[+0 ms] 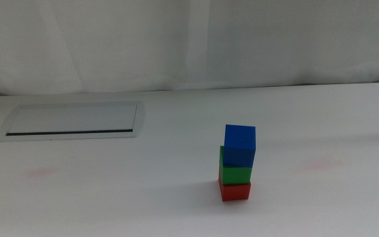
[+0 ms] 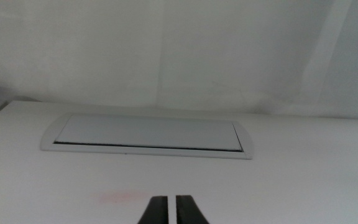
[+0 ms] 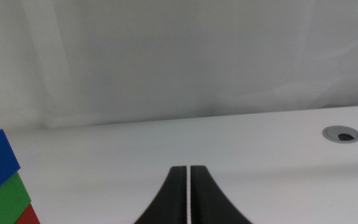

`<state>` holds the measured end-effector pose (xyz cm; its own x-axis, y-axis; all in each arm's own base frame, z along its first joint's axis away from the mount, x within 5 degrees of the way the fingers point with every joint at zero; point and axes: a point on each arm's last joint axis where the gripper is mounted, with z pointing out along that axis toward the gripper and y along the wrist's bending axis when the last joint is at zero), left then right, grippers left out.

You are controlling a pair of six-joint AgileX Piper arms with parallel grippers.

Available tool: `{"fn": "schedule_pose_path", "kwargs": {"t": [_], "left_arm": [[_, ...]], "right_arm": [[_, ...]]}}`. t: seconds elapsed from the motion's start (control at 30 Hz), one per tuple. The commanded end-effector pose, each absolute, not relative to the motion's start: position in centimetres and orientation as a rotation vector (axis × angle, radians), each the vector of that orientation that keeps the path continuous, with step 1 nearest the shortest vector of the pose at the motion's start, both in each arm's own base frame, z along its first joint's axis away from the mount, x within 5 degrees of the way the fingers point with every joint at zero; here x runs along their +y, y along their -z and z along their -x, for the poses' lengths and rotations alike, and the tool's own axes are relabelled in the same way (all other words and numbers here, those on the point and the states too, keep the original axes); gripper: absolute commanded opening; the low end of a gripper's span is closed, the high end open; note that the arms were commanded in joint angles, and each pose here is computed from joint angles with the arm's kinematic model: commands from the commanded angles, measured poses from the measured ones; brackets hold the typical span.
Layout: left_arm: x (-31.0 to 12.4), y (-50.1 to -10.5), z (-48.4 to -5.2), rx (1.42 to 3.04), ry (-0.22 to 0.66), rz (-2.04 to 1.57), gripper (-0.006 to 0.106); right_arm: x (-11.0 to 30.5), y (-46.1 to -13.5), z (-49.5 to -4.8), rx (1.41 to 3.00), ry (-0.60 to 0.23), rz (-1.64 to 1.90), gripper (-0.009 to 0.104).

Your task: Stack red cubes first, then green, then blue cubes in a specific spot.

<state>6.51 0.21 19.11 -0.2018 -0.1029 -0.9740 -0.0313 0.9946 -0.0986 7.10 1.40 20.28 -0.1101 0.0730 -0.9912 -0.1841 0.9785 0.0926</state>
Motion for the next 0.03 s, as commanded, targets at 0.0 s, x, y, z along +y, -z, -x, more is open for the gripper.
{"fn": "schedule_pose_path", "kwargs": {"t": [0.0], "left_arm": [[0.12,-17.89,-6.47,1.799,0.071,0.085,-0.002]], "right_arm": [[1.35,-19.07,-7.07,1.697,-0.197,0.097,-0.002]]}}
